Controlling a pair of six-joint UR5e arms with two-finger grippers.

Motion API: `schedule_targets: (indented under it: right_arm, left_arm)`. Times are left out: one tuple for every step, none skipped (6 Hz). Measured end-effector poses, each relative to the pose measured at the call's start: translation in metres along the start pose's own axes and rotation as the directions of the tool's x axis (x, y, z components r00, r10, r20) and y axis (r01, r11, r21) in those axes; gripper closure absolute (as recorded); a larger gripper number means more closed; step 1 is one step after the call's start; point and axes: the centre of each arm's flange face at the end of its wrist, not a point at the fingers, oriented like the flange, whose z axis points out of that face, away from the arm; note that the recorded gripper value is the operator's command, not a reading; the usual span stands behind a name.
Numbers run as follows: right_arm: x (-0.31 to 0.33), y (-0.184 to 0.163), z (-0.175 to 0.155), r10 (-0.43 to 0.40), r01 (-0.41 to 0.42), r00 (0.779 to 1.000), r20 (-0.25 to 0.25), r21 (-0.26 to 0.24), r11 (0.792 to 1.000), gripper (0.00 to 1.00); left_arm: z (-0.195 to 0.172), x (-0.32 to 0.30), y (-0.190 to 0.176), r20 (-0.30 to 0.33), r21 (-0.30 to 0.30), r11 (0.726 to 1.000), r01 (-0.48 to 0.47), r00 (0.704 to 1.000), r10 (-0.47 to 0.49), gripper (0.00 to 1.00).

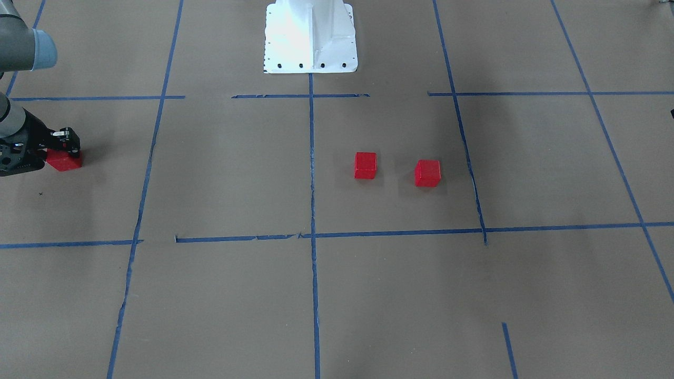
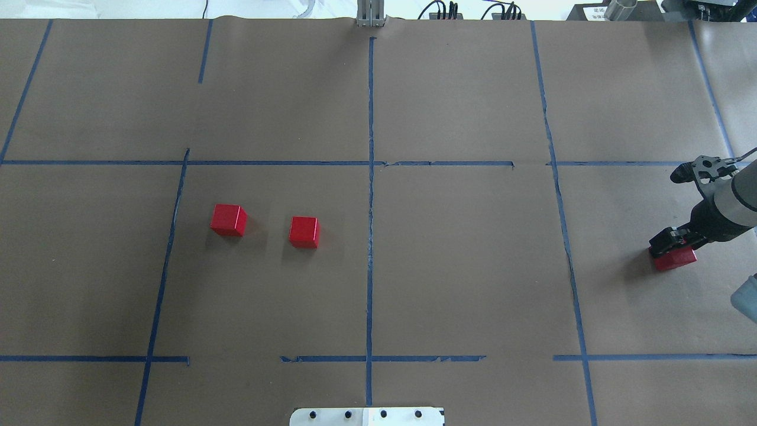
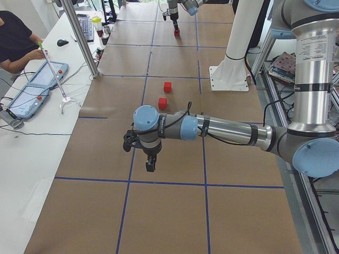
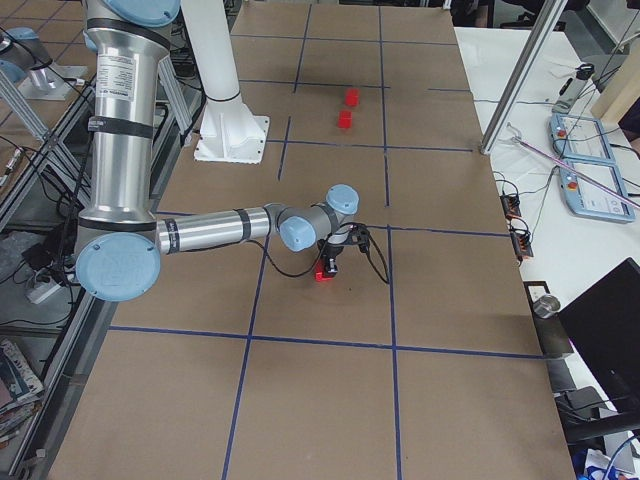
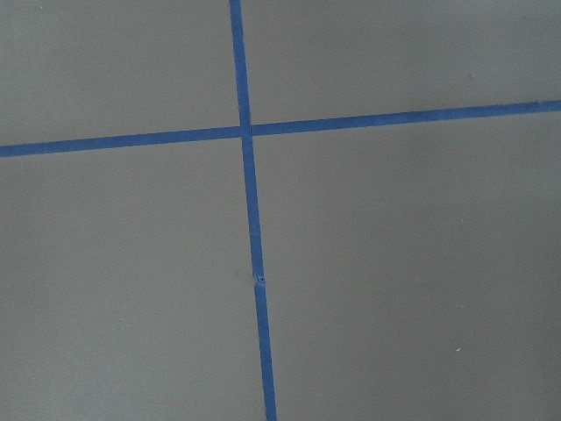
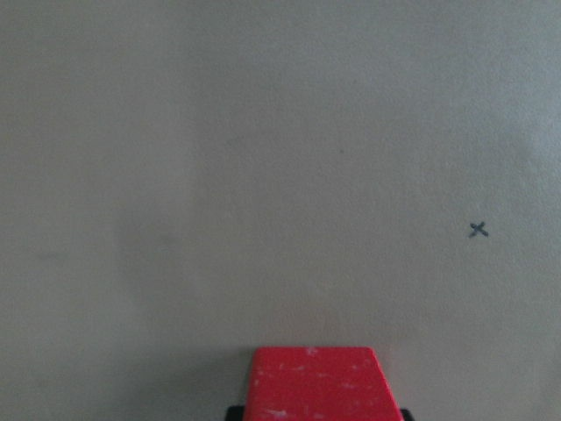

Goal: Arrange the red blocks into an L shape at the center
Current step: 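Carry the red cube with the right gripper toward the table center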

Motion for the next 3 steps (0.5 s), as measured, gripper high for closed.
schedule_targets:
  right_arm:
    - [-0.008,-0.001,-0.008,-0.010,0.009,1.000,0.007,0.017,1.000,0.97]
    - [-0.033,-0.006,-0.033,-0.021,0.018,0.999,0.035,0.061,0.998,0.98]
    - [-0.073,-0.016,-0.058,-0.008,0.000,0.997,0.079,0.107,0.994,0.98]
  left_arm:
    - [0.000,0.000,0.000,0.000,0.001,1.000,-0.001,1.000,0.001,0.00]
    - [-0.001,0.002,0.000,-0.008,0.002,1.000,-0.002,1.000,0.002,0.00]
    - [-0.001,0.003,0.000,-0.021,0.003,1.000,-0.001,1.000,0.001,0.00]
